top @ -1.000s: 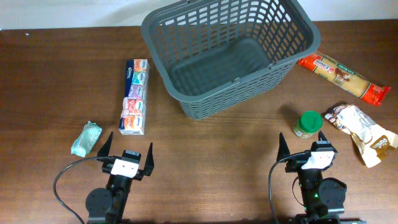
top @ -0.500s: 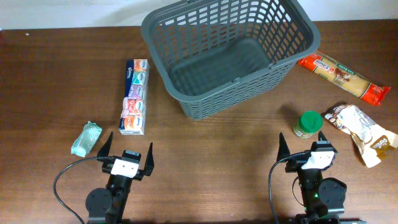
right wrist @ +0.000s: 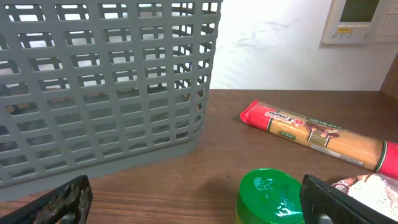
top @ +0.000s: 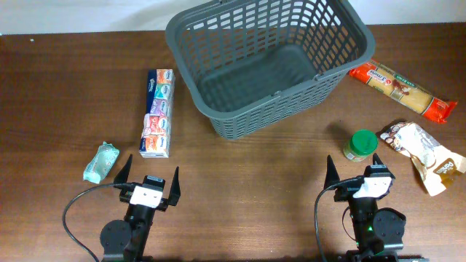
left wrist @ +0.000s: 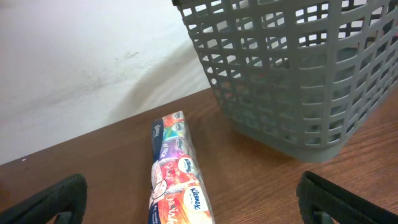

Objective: Pack container

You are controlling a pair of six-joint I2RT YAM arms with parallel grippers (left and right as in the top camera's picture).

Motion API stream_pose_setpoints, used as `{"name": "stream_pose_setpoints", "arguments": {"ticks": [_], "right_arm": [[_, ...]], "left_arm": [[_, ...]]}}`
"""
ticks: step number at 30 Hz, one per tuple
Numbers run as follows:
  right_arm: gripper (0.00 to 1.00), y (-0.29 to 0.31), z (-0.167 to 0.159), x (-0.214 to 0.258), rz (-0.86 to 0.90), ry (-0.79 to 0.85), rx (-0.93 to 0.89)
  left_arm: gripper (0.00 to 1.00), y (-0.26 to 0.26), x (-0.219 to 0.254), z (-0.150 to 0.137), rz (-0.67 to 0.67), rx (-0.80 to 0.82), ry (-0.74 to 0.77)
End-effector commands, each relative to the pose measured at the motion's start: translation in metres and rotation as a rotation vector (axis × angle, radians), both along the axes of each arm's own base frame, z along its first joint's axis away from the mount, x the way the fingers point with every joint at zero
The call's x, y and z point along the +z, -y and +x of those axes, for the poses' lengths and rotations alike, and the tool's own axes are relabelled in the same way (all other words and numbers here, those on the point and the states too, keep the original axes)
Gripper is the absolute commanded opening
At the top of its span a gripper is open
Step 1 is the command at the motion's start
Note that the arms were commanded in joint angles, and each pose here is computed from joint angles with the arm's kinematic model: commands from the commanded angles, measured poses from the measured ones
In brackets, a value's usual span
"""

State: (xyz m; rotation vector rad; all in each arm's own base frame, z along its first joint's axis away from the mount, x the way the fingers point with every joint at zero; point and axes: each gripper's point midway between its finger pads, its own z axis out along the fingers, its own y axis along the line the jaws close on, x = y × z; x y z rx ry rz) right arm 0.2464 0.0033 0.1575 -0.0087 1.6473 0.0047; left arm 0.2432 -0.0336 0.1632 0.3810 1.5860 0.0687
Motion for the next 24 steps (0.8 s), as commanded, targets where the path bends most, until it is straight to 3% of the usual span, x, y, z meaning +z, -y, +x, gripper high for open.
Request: {"name": "stream_pose_setpoints", "arguments": {"ticks": [1,5,11,21,24], "right_arm": [[0.99,-0.001,0.0,-0.002,-0.002,-0.001,0.006],[0.99,-0.001,0.0,-0.002,-0.002,-0.001,0.007],[0.99,-0.002,0.0,-0.002,0.007,-0.001,0.012],[0.99,-0.008,0.0,-0.003,0.048,-0.008,0.044],[0.99,-0.019,-0.001,0.0,0.132,-0.01,0.102]], "left_arm": [[0.99,0.009,-0.002,-0.002,-0.017,-0.056,-0.002],[0.99,0.046,0.007,-0.015,-0.047,-0.284,0.022],[0.99,0.076,0.02,-0.036,-0.344,-0.488,-0.068],[0.99,0.093,0.002,-0.052,-0.369,-0.606,-0.18],[0.99,0.096,0.004,-0.055,-0.389,-0.63,-0.192]]}}
